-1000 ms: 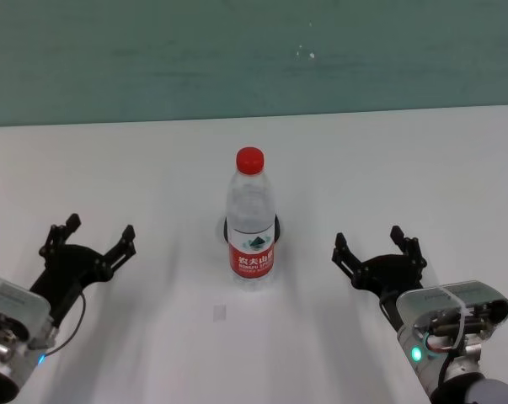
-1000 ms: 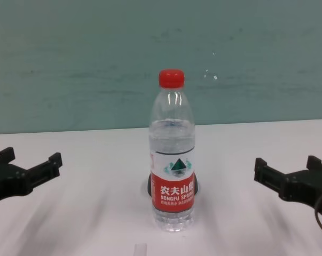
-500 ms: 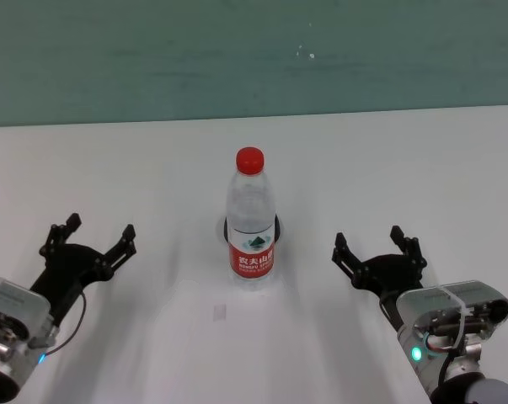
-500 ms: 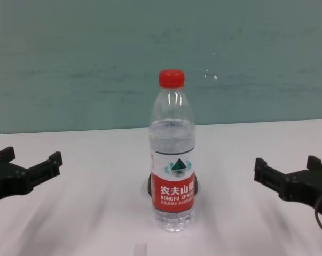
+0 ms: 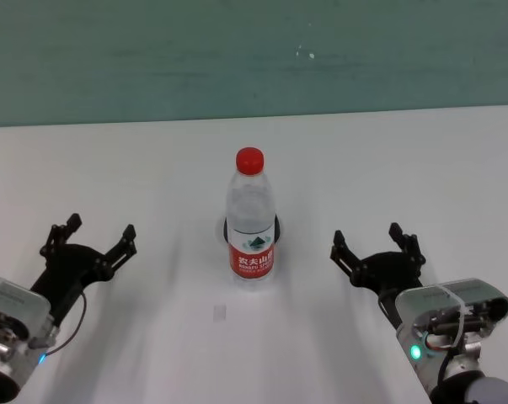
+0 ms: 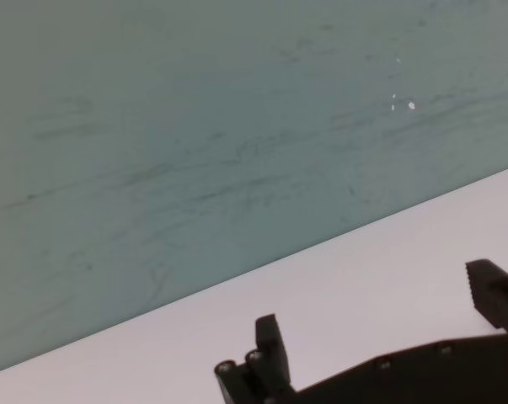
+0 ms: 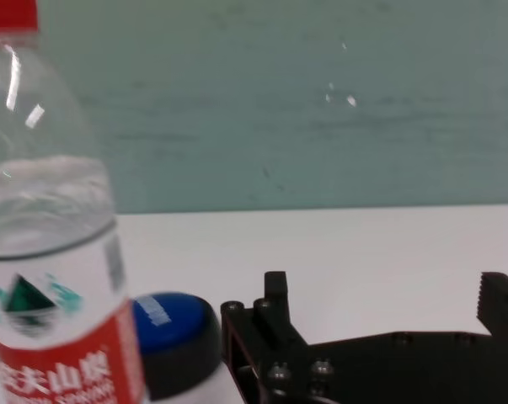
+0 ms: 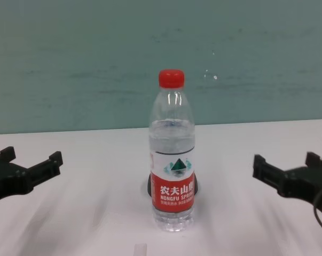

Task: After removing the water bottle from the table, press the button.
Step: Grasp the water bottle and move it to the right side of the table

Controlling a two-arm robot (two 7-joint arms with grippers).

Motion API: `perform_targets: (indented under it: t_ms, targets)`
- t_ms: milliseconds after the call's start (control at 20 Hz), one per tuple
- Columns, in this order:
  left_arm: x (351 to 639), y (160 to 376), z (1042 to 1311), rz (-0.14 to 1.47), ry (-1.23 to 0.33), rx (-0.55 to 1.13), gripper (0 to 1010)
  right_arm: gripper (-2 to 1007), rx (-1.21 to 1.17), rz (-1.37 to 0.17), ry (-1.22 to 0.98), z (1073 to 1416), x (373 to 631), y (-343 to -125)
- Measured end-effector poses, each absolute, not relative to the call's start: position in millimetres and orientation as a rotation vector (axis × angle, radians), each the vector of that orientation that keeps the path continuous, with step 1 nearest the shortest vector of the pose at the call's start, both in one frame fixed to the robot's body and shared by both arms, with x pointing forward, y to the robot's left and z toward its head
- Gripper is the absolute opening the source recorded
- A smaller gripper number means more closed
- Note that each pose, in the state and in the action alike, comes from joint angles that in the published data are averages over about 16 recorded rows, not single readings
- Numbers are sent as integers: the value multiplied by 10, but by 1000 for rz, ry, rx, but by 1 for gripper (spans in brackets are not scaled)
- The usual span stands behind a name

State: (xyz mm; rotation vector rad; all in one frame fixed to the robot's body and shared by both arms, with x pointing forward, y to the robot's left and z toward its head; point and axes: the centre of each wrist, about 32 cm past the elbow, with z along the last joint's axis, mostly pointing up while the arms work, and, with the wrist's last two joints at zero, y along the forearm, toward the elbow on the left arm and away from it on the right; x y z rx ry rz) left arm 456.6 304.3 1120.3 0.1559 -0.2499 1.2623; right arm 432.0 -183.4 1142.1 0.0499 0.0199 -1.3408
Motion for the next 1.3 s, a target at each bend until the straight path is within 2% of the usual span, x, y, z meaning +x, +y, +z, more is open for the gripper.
perform_targets:
  t_ms: [650, 1300]
  targets:
    - [4566, 3042, 11203, 1263, -249, 155, 1003, 1000, 80, -1242, -32, 11651, 4351, -1619]
    - [4566, 3043, 11203, 1263, -249, 155, 1003, 1000, 79, -1171, -19, 11669, 4241, -1409]
